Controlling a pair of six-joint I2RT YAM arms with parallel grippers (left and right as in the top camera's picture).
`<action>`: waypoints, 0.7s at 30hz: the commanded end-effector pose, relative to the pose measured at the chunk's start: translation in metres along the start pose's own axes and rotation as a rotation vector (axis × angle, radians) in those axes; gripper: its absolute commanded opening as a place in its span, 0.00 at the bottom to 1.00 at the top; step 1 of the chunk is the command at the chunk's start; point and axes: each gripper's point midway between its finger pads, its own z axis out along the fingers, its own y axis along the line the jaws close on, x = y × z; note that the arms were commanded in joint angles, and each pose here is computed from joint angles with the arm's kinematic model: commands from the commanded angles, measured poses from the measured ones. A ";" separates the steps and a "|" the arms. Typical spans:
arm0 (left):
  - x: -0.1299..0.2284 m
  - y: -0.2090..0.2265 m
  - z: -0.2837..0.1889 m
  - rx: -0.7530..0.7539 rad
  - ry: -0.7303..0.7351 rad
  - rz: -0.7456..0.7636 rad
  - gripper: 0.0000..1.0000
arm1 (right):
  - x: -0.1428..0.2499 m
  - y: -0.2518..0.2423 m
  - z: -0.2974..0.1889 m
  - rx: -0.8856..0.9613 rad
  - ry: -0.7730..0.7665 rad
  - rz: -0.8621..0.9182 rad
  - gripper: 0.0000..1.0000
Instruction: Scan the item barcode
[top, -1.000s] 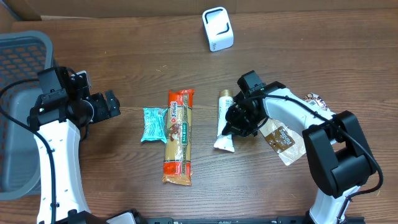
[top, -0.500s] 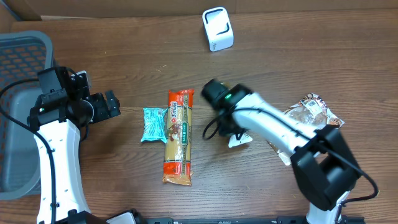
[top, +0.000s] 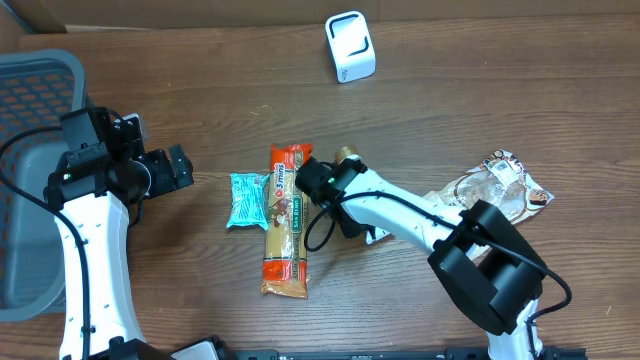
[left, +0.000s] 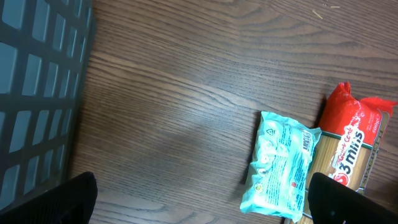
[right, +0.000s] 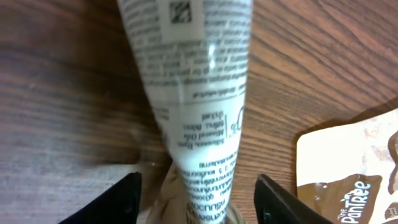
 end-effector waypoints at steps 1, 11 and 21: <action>-0.003 -0.002 -0.002 0.008 -0.009 0.021 0.99 | -0.005 0.012 -0.008 -0.032 -0.007 -0.034 0.60; -0.003 -0.002 -0.002 0.008 -0.009 0.021 1.00 | -0.043 0.015 -0.066 -0.302 -0.013 -0.004 0.75; -0.003 -0.002 -0.002 0.007 -0.009 0.021 1.00 | -0.033 -0.024 -0.075 -0.670 0.142 -0.090 1.00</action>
